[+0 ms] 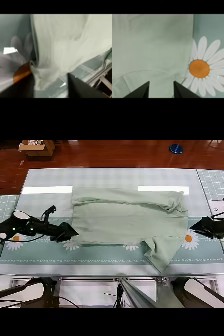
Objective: Fold the shirts.
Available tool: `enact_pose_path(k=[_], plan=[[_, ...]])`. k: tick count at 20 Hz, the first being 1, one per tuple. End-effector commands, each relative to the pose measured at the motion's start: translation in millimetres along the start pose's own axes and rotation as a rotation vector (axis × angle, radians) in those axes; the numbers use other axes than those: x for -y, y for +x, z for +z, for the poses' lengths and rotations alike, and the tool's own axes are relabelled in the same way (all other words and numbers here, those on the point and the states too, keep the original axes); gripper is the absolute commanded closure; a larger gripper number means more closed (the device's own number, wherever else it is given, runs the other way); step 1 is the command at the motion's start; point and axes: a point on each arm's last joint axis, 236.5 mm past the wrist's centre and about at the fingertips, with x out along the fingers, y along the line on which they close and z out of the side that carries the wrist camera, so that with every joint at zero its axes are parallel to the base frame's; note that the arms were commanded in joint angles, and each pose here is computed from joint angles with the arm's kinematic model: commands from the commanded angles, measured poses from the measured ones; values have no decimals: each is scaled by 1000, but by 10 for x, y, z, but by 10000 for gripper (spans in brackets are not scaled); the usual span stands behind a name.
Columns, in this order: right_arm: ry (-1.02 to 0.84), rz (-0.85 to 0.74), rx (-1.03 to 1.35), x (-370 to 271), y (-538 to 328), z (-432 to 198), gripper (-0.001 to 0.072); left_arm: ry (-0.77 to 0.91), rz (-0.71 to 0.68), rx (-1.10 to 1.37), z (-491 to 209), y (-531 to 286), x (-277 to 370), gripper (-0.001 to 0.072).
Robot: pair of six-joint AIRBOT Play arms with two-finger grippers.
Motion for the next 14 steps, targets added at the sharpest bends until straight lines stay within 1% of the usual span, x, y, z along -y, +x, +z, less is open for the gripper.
enact_pose_path(k=[1, 2, 3, 4, 5, 6, 7, 8, 11, 14], plan=[[-5, -13, 36, -22, -72, 35, 318, -4, 5, -21, -7, 171, 33, 588], [-9, -19, 39, -18, -84, 32, 317, 2, 2, -25, -17, 165, 32, 682], [-24, -53, 18, 61, -87, -18, 282, 1, 4, -26, -19, 160, 24, 682], [-29, -126, -14, 236, -102, -90, 263, -2, 5, -24, -16, 149, 12, 683], [-12, -202, -54, 418, -127, -187, 254, -7, 0, -25, -19, 137, 8, 683], [26, -222, -70, 499, -119, -256, 254, -9, -4, -28, -25, 124, 4, 683], [61, -186, -72, 474, -70, -304, 252, -5, -9, -28, -25, 109, -3, 683], [95, -152, -76, 457, -16, -362, 235, 2, -14, -29, -30, 96, -6, 683], [142, -121, -112, 474, 189, -567, 235, 2, -17, -29, -30, 84, -11, 683], [194, -26, -84, 318, 423, -615, 235, 2, -17, -29, -30, 84, -11, 683]])
